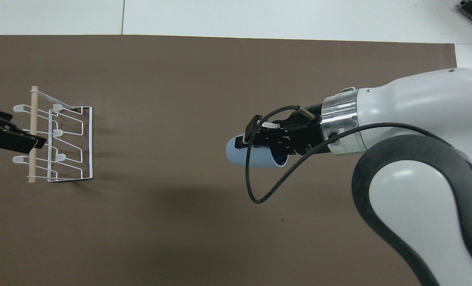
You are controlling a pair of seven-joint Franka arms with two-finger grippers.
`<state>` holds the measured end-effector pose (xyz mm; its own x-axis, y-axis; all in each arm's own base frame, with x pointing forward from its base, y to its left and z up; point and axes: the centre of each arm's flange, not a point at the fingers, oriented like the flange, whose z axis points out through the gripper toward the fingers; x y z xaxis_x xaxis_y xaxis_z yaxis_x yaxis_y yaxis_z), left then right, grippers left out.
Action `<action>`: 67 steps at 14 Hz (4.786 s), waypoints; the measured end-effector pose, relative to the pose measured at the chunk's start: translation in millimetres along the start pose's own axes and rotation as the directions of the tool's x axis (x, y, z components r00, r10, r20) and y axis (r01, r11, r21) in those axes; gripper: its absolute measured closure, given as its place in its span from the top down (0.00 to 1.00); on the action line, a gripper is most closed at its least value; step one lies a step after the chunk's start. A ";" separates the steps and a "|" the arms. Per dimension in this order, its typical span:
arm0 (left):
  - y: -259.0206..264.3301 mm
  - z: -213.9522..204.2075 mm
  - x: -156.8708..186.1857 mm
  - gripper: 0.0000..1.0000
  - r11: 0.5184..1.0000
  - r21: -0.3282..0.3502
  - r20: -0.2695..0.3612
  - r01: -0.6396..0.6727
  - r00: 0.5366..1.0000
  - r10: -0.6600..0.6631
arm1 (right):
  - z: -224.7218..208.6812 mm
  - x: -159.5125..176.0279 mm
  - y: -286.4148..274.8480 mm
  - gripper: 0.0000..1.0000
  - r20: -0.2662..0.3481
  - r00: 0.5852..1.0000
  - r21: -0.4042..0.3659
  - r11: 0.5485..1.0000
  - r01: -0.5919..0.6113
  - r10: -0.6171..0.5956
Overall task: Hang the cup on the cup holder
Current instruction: 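Carry the cup toward the rack while the left gripper rises, then move the left gripper to the cup held by the right gripper, then close the left gripper on the cup and open the right gripper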
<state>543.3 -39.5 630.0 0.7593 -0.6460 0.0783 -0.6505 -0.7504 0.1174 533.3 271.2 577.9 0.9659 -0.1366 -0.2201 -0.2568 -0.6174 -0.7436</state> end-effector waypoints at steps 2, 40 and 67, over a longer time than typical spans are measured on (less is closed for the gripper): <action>11.8 2.1 8.5 1.00 0.989 -0.012 -0.006 -0.149 0.989 0.149 | 22.7 -5.6 -9.0 0.05 0.015 0.998 0.041 0.998 -0.055 0.054; 137.9 56.5 108.3 1.00 0.682 -0.166 -0.395 -0.712 0.682 0.615 | 89.6 -5.4 -54.6 0.05 0.003 0.901 0.293 0.861 -0.416 0.434; 152.2 55.0 116.9 0.78 0.657 -0.142 -0.413 -0.740 0.648 0.640 | 85.0 -0.2 -52.3 0.44 -0.003 0.898 0.298 0.857 -0.420 0.441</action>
<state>532.0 -237.0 602.6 0.0823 -0.8412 0.5344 -0.9872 0.0048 0.1597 543.6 369.4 563.1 0.7541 -0.3969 -0.5234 -0.6357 -0.2407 -0.7334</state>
